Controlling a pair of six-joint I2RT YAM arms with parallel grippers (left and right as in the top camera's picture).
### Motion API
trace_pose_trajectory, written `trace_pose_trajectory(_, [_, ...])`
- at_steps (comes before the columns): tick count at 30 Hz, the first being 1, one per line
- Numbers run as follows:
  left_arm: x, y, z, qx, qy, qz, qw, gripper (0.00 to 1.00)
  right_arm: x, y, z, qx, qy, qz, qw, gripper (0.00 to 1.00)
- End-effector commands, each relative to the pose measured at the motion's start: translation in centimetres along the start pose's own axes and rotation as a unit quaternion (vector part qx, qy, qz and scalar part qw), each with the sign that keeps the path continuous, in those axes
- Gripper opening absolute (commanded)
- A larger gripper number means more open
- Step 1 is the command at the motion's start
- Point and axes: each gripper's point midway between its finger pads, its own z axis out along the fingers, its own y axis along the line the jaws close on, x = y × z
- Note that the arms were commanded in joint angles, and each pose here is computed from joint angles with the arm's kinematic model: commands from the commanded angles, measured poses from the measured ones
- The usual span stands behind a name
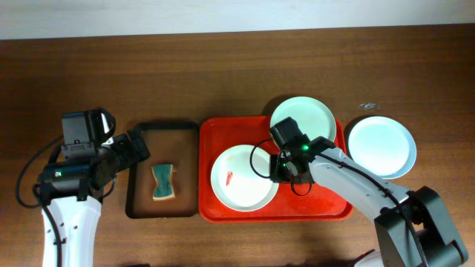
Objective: Clean dirty plates on tray and stack at the side
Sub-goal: 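Pull the lower plate toward the tray center with the right gripper, then grasp the sponge from the black tray with the left gripper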
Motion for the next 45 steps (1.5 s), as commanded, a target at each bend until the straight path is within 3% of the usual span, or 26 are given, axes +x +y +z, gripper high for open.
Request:
trace_pose_trajectory(1, [-0.5,0.1,-0.6,0.000,-0.012,-0.008,1.000,0.99,1.1,0.1,0.4,-0.011,0.025,0.005,1.000,0.27])
trace_pose_trajectory(5, [-0.5,0.1,-0.6,0.000,-0.012,-0.008,1.000,0.99,2.2,-0.4,1.6,-0.011,0.028,0.006,1.000,0.27])
trace_pose_trajectory(8, [-0.5,0.1,-0.6,0.000,-0.012,-0.008,1.000,0.99,2.1,-0.3,1.7,-0.014,0.026,0.005,1.000,0.21])
trace_pose_trajectory(9, [-0.5,0.1,-0.6,0.000,-0.012,-0.008,1.000,0.99,1.8,-0.2,1.7,-0.018,0.019,0.004,1.000,0.09])
trace_pose_trajectory(10, [-0.5,0.1,-0.6,0.000,-0.012,-0.008,1.000,0.99,1.5,0.0,1.7,-0.020,0.014,0.004,1.000,0.04])
trace_pose_trajectory(15, [-0.6,0.1,-0.6,0.001,-0.014,-0.008,1.000,0.99,1.5,0.0,1.7,-0.020,0.013,0.004,1.000,0.04])
trace_pose_trajectory(17, [-2.7,-0.6,-0.7,0.015,-0.058,-0.010,0.998,0.99,1.5,0.0,1.7,-0.020,0.013,0.004,1.000,0.04])
trace_pose_trajectory(18, [-2.5,-0.8,-0.7,0.021,-0.051,-0.009,0.998,0.99,1.5,0.0,1.7,-0.020,0.013,0.004,1.000,0.04])
trace_pose_trajectory(21, [3.7,-4.4,0.2,0.116,0.070,0.032,0.990,0.99,1.5,-0.1,1.7,-0.019,0.012,0.004,1.000,0.04])
trace_pose_trajectory(24, [9.4,-3.9,3.7,0.066,0.150,0.081,0.983,0.53,1.5,-0.1,1.7,-0.019,0.012,0.004,1.000,0.04])
trace_pose_trajectory(27, [12.5,-3.2,7.7,0.011,0.229,0.110,0.967,0.53,1.5,-0.1,1.7,-0.019,0.012,0.004,1.000,0.04])
trace_pose_trajectory(30, [13.5,-2.2,11.2,-0.030,0.262,0.118,0.957,0.45,1.5,-0.1,1.7,-0.018,0.012,0.004,1.000,0.04])
trace_pose_trajectory(34, [13.2,-2.1,12.4,-0.028,0.260,0.158,0.952,0.41,1.5,-0.1,1.8,-0.018,0.013,0.004,1.000,0.04])
trace_pose_trajectory(37, [11.9,-2.8,12.6,-0.020,0.239,0.157,0.958,0.34,1.5,-0.1,1.8,-0.018,0.013,0.004,1.000,0.04])
trace_pose_trajectory(41, [11.4,-3.1,12.8,-0.016,0.229,0.157,0.961,0.32,1.5,-0.1,1.8,-0.018,0.013,0.004,1.000,0.04])
trace_pose_trajectory(45, [11.6,-2.9,12.7,-0.022,0.232,0.157,0.960,0.17,1.6,-0.2,1.8,-0.017,0.013,0.004,1.000,0.05])
